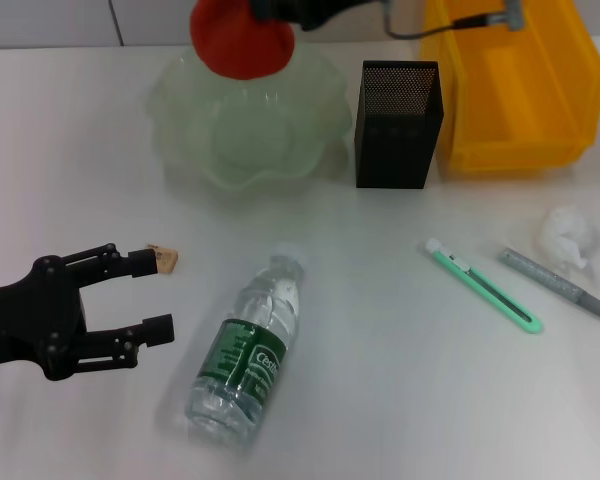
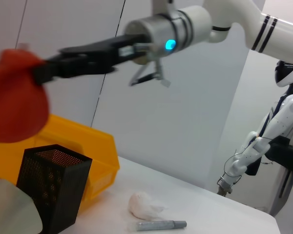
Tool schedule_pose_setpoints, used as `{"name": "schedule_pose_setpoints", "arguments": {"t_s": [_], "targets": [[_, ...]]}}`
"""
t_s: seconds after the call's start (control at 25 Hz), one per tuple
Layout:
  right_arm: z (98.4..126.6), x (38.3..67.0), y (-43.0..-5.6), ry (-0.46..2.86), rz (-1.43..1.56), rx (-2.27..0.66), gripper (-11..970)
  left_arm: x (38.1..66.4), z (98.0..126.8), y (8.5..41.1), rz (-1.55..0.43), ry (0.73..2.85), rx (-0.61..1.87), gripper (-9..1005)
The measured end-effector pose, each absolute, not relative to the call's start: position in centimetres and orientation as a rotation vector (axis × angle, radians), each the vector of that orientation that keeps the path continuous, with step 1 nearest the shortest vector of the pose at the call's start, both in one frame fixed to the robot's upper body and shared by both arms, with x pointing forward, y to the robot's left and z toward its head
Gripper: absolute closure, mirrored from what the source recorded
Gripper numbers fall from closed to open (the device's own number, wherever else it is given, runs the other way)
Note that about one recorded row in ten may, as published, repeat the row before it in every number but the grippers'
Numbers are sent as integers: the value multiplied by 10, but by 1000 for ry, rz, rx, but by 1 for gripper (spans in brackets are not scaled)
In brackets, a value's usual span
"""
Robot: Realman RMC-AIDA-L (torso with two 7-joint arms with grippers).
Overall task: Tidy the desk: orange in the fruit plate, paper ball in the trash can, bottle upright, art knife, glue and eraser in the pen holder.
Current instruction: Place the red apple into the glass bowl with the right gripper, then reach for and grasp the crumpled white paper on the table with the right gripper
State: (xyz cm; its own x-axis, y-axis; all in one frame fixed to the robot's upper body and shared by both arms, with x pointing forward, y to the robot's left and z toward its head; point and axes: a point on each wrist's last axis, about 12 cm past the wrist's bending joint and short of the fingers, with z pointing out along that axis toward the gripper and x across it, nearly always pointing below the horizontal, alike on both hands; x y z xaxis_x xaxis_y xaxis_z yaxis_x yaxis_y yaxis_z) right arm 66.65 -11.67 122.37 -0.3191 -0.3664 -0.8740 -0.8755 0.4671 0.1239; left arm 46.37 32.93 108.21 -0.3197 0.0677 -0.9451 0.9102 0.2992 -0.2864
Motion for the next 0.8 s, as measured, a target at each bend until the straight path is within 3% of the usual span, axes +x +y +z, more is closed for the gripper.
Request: {"name": "schedule_pose_setpoints", "arguments": {"t_s": [0.4, 0.68, 0.8], "targets": [[1213, 676, -101, 1866, 741, -989, 811, 465, 1080, 329, -1135, 1658, 894, 155], [1219, 670, -107, 1824, 797, -996, 625, 465, 1080, 330, -1130, 1663, 891, 155], [1237, 657, -130, 1857, 764, -1118, 501, 464, 1079, 331, -1128, 1667, 888, 155]]}}
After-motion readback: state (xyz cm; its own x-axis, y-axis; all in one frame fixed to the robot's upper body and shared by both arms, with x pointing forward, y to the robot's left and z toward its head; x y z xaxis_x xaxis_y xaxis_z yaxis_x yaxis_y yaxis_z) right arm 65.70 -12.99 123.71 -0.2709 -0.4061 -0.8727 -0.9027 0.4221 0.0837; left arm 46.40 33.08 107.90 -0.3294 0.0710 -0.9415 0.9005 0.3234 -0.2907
